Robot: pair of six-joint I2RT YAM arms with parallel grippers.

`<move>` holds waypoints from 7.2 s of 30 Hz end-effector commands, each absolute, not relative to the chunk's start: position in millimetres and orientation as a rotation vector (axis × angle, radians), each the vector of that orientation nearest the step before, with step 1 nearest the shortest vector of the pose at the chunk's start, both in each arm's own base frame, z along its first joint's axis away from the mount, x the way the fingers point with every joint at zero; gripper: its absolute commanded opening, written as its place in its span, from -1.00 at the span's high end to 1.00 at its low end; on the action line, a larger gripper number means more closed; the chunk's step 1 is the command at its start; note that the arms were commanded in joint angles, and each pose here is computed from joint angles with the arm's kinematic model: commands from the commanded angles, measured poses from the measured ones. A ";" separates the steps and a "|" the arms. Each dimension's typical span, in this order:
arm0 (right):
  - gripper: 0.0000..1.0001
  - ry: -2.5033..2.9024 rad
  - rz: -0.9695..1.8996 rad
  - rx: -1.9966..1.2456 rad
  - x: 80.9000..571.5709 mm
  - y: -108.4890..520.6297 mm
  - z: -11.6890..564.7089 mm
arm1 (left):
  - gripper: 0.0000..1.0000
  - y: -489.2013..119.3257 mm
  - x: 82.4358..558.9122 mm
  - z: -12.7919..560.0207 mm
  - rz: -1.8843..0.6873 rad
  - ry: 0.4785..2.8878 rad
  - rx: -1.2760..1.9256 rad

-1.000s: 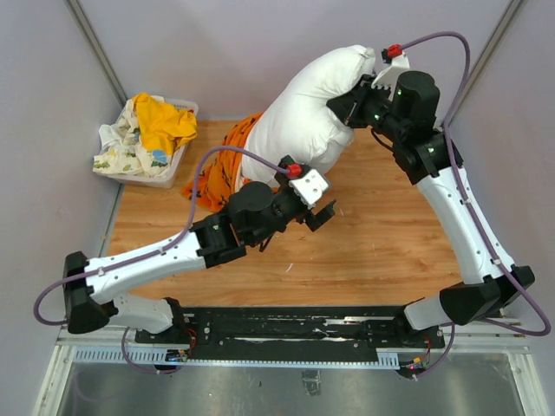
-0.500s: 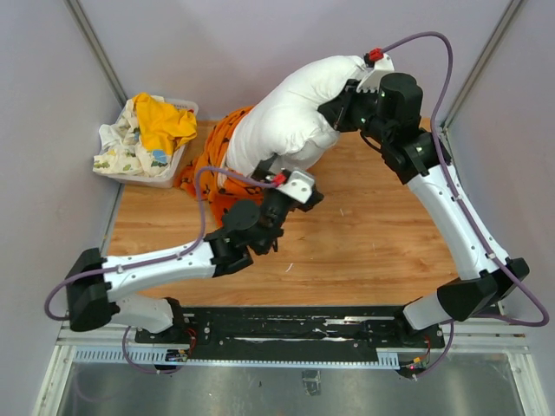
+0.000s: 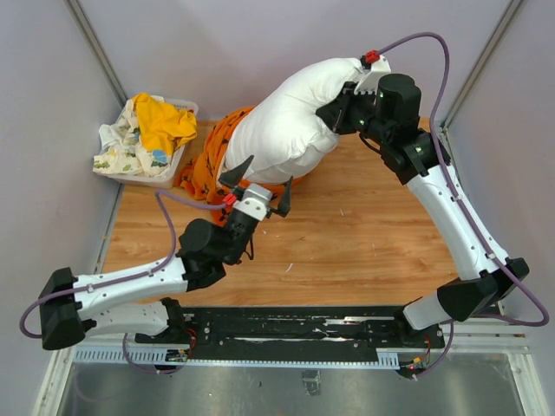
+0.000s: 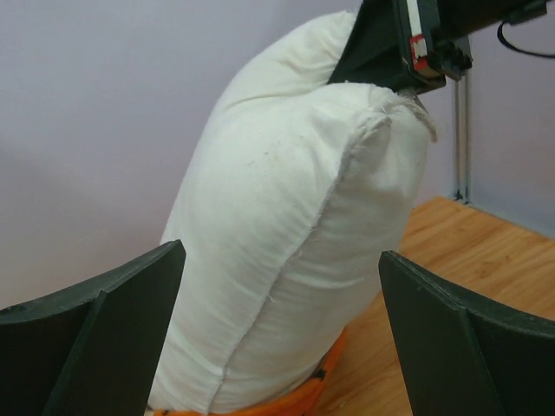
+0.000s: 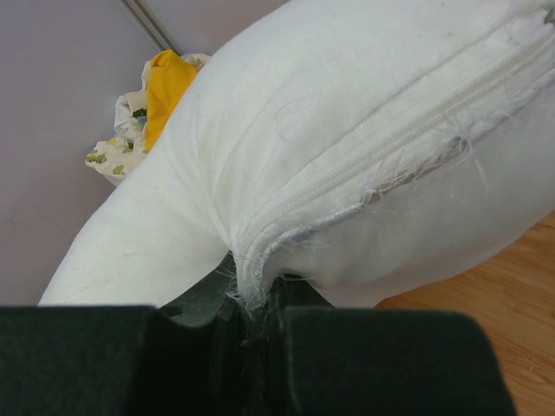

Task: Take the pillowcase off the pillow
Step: Remove the pillow from the pillowcase.

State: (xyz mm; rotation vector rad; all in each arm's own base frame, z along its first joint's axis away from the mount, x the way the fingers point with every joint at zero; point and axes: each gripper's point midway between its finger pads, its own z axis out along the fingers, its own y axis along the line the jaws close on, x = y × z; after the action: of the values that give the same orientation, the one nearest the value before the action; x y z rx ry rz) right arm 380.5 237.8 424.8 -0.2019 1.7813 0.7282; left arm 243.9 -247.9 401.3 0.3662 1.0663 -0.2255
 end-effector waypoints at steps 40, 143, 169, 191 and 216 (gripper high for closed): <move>-0.97 1.621 1.047 0.345 431.7 73.3 354.0 | 0.99 -209.7 388.2 626.9 -0.565 0.915 0.090; -0.50 1.754 0.997 -0.944 250.0 424.6 267.9 | 1.00 -219.6 408.1 670.9 -0.508 0.929 0.150; -0.64 1.817 0.954 -0.820 367.5 486.3 191.0 | 0.99 -224.4 375.7 665.5 -0.621 0.979 0.211; 0.00 2.208 0.842 -1.193 221.1 461.2 27.9 | 0.99 -144.9 330.7 720.0 -0.424 0.766 -0.007; -0.99 1.626 1.382 -0.073 421.3 245.2 262.9 | 0.99 -195.9 296.1 671.1 -0.549 0.797 0.387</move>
State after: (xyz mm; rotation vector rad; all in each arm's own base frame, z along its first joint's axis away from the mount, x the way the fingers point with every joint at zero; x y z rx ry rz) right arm 427.8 224.4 244.8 -0.0779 1.7057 1.1540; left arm 368.2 -211.9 570.5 0.3518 1.1795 -0.4834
